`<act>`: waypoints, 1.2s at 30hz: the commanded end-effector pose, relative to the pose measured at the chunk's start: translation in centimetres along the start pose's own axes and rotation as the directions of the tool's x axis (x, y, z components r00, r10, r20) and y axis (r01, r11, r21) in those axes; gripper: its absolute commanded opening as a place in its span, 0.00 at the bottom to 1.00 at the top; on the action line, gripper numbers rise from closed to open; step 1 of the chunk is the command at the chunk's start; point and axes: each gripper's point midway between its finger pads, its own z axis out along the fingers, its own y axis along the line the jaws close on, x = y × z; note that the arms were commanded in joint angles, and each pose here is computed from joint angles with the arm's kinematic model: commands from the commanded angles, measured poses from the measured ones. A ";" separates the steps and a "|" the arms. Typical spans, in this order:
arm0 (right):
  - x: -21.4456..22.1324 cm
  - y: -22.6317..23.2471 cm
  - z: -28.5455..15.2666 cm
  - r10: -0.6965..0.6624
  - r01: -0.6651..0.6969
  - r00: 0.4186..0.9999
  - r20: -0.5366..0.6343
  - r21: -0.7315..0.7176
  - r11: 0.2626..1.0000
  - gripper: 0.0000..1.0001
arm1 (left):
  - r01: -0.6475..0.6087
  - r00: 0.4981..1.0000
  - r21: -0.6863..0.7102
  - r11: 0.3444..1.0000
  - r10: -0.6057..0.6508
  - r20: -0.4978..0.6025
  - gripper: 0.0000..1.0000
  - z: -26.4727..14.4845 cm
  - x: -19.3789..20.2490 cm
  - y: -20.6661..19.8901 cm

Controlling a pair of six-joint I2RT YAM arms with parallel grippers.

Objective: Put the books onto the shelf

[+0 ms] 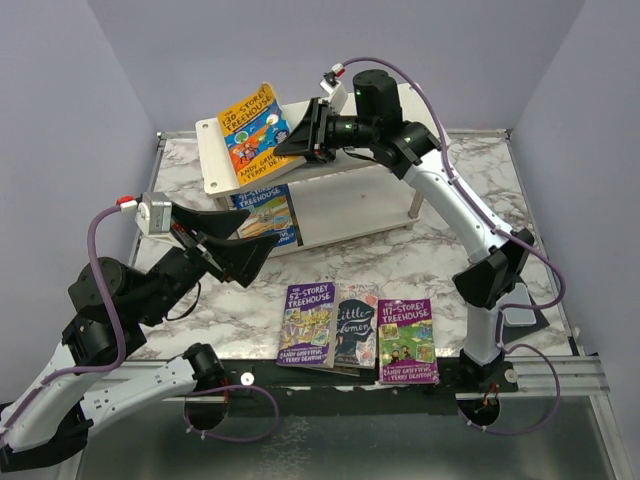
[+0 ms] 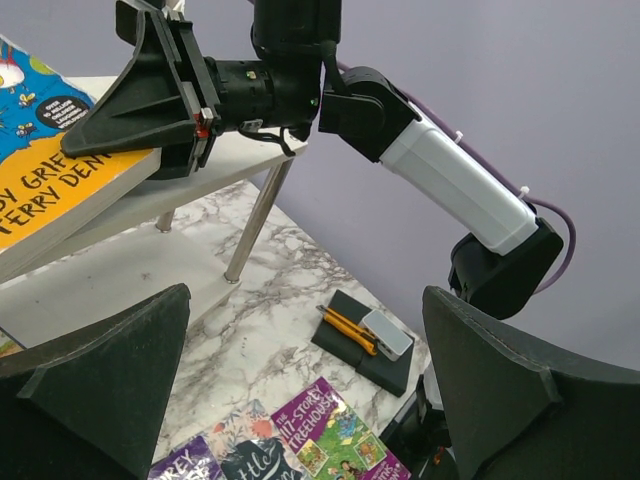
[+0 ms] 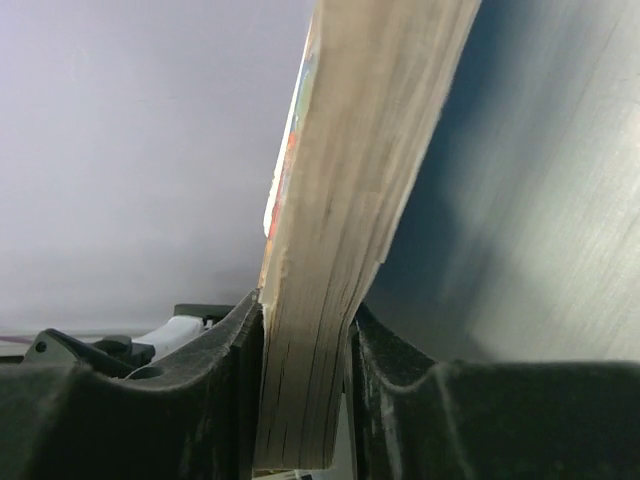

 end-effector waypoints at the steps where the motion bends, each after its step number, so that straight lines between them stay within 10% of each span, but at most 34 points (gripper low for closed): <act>1: -1.0 0.7 -0.8 -0.059 0.059 0.996 0.067 0.010 0.998 0.38 | 0.008 1.000 -0.014 1.000 -0.008 0.016 0.99 0.2 -0.4 0.1; 17: -1.5 -0.8 -3.6 -0.164 0.136 0.972 0.166 0.169 0.976 0.64 | 0.001 1.000 -0.025 1.000 -0.001 0.015 0.99 0.2 -0.1 0.5; 36: -0.4 -2.2 -4.1 -0.279 0.217 0.946 0.166 0.318 0.923 0.50 | -0.003 1.000 -0.032 0.999 0.004 0.018 0.99 0.0 0.0 0.7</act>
